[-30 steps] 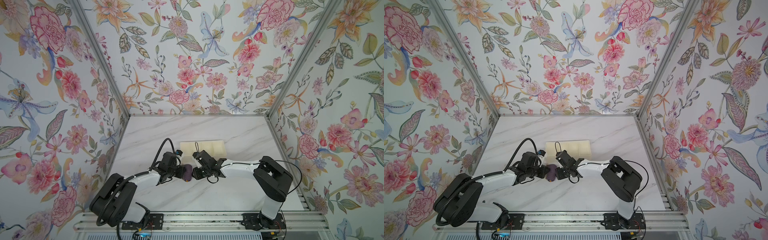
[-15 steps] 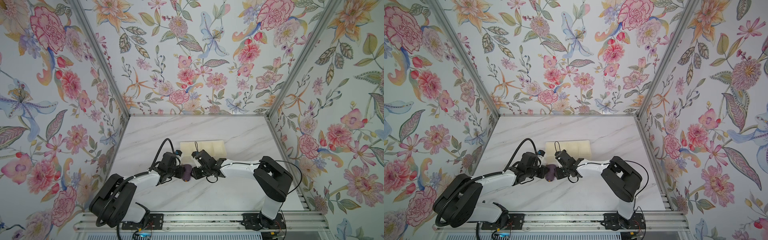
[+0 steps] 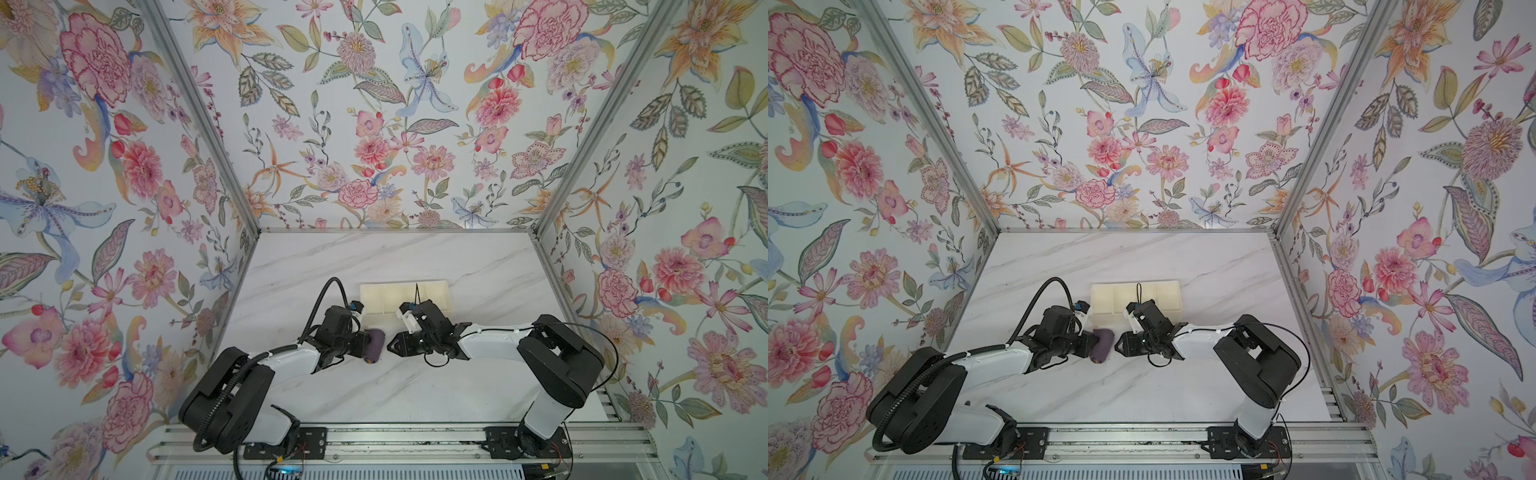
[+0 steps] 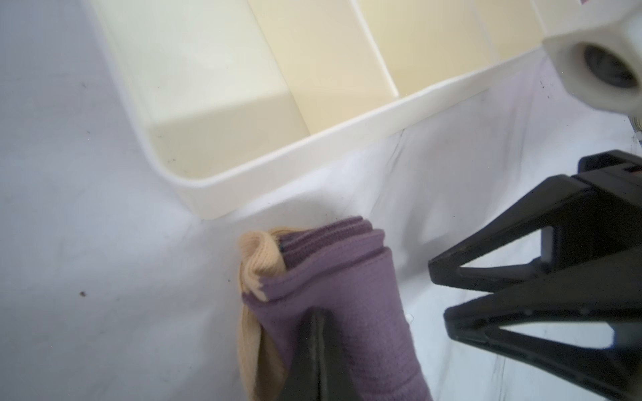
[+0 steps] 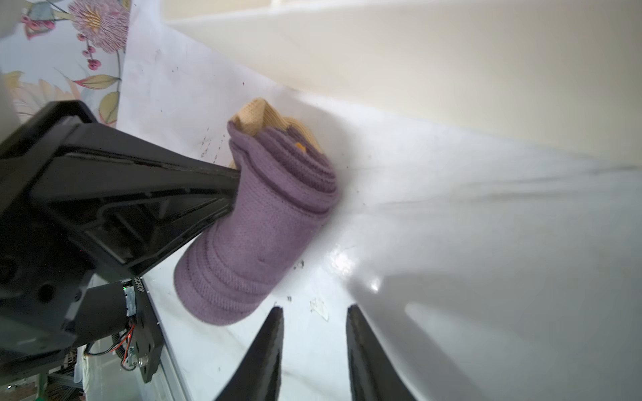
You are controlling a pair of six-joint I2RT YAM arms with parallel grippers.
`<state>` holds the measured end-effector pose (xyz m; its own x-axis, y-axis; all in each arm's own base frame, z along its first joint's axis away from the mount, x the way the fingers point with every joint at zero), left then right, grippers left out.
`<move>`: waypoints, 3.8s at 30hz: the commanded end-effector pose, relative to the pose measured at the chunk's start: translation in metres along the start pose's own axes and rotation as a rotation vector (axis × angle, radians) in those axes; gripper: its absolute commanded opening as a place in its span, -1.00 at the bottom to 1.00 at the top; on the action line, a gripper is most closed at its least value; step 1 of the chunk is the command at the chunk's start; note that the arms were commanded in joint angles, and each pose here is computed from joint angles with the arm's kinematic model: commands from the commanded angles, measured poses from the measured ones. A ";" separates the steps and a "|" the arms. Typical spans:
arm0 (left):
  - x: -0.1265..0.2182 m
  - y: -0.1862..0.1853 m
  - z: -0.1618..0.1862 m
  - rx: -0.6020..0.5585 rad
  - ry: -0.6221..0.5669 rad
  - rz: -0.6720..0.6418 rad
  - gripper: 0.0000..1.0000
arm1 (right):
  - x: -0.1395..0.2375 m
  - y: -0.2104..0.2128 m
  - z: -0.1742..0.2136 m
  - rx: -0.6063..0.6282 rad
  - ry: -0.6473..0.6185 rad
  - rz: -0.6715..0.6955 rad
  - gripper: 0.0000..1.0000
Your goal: Roll the socks
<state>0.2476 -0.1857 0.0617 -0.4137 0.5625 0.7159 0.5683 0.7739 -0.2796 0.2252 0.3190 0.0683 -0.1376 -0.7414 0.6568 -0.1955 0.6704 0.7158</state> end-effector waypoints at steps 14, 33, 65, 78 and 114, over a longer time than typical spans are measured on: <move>-0.003 0.010 0.054 0.071 0.184 -0.026 -1.00 | -0.016 0.013 0.015 -0.154 0.062 -0.192 -0.15; -0.007 0.011 0.062 0.095 0.176 0.001 -1.00 | -0.022 0.022 0.008 -0.191 0.010 -0.301 -0.07; -0.009 0.008 0.060 0.110 0.157 0.042 -1.00 | -0.043 0.007 -0.006 -0.251 -0.046 -0.250 -0.04; -0.009 0.002 0.058 0.081 0.180 0.052 -1.00 | -0.037 0.010 -0.012 -0.149 -0.079 -0.165 -0.62; -0.008 -0.069 -0.002 0.007 0.045 0.237 -1.00 | -0.007 0.000 -0.001 0.233 0.176 0.430 -0.68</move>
<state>0.2282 -0.2299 0.0638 -0.3121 0.6434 0.6991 0.6056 0.7017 -0.3754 0.2292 0.3285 0.0821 -0.1020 -0.4400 0.8922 -0.3578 0.8531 0.3798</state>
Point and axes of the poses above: each gripper's point midway between its finger pads, its own x axis back along the fingers, its own y axis along the line the jaws close on, z = x × y, the point moved 4 cm from there along x, back along the fingers, and after that the axes turned 11 degrees about -x, right-handed, at the moved point
